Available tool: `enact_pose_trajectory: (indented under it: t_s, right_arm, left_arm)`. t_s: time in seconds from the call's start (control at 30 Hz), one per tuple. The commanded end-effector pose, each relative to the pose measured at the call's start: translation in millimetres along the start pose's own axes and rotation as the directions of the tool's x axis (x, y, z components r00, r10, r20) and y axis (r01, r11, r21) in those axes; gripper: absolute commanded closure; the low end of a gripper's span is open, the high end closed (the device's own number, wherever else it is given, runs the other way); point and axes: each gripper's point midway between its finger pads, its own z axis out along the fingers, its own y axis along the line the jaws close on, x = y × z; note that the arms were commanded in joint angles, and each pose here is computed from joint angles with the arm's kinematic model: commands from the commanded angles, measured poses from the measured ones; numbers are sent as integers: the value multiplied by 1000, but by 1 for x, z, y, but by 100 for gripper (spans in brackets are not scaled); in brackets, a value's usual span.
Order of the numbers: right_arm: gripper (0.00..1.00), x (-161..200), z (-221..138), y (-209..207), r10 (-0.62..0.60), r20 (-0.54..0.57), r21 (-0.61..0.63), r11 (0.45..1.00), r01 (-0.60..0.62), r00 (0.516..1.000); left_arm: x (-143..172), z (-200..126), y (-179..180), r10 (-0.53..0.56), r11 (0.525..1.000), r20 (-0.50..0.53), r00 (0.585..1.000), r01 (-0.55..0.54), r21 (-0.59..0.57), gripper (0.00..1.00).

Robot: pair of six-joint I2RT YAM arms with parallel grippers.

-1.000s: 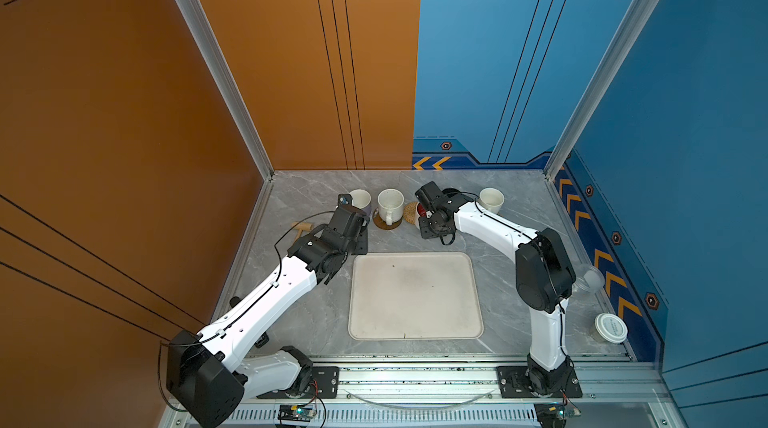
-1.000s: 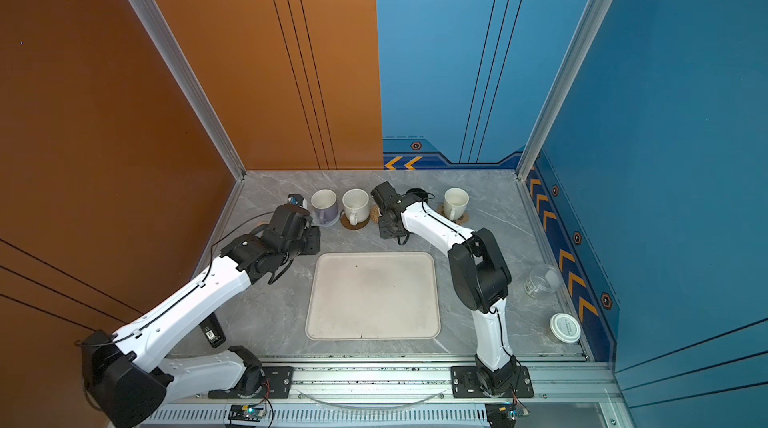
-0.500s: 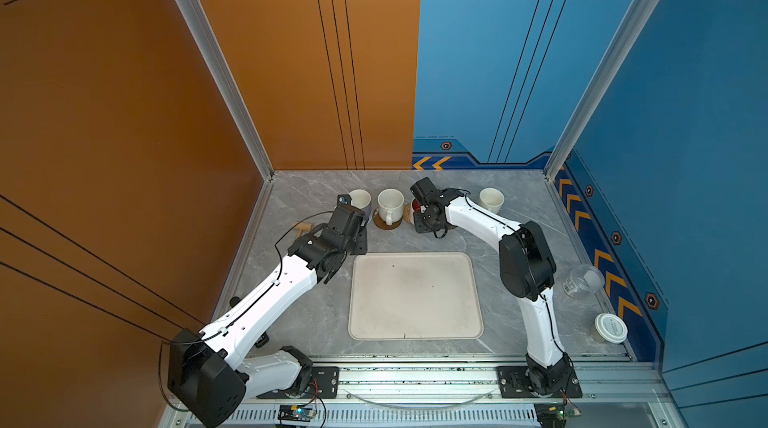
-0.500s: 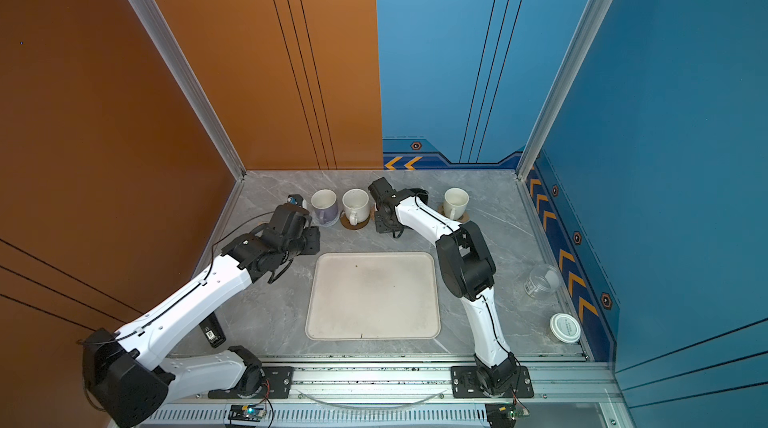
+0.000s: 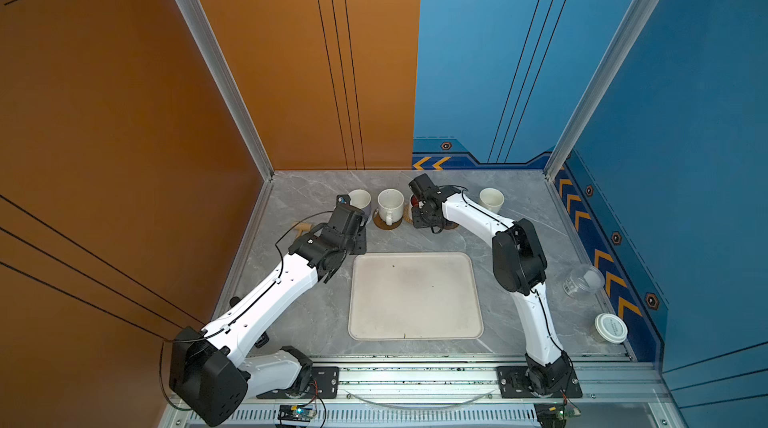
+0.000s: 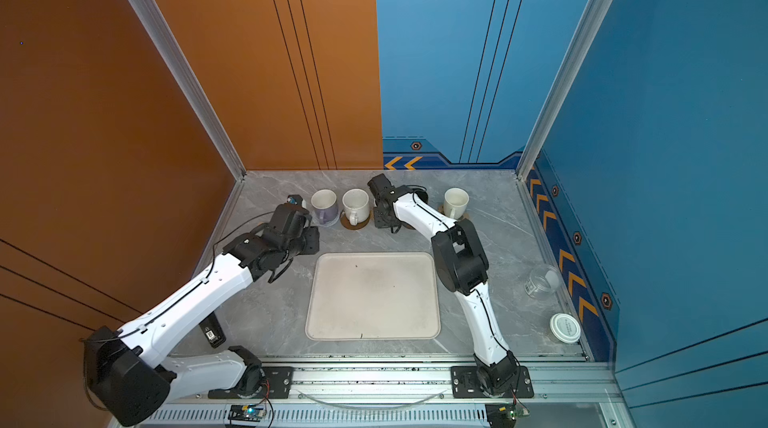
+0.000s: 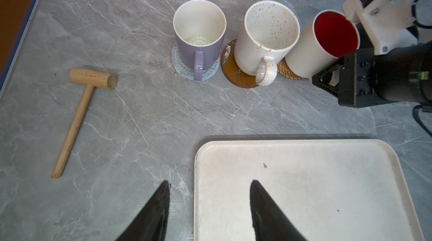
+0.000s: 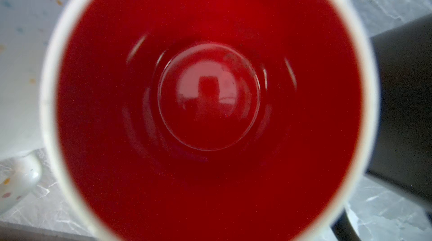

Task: Place cups on coasters
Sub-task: Place the cup on the coaster.

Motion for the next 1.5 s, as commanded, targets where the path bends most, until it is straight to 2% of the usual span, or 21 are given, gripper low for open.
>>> enact_pose_trajectory:
  t_s: [0.0, 0.73, 0.93, 1.1, 1.47]
  right_arm:
    - [100, -21, -11, -5, 1, 54, 10, 1000, -2, 999]
    - [99, -27, 5, -7, -1, 36, 26, 1000, 0, 999]
    - [92, -27, 7, -8, 0, 32, 28, 1000, -1, 999]
    - [78, -26, 7, -7, -1, 29, 25, 1000, 0, 1000]
    - [57, -25, 7, -8, -2, 22, 27, 1000, 1, 1000]
  left_arm:
    - [3, 6, 2, 3, 1000, -15, 1000, -3, 1, 44]
    - [4, 8, 5, -4, 1000, -20, 1000, 4, -5, 44]
    - [4, 8, 5, -3, 1000, -20, 1000, 2, -4, 44]
    - [5, 8, 6, -5, 1000, -21, 1000, 4, -5, 44]
    - [6, 7, 8, -9, 1000, -21, 1000, 9, -6, 44]
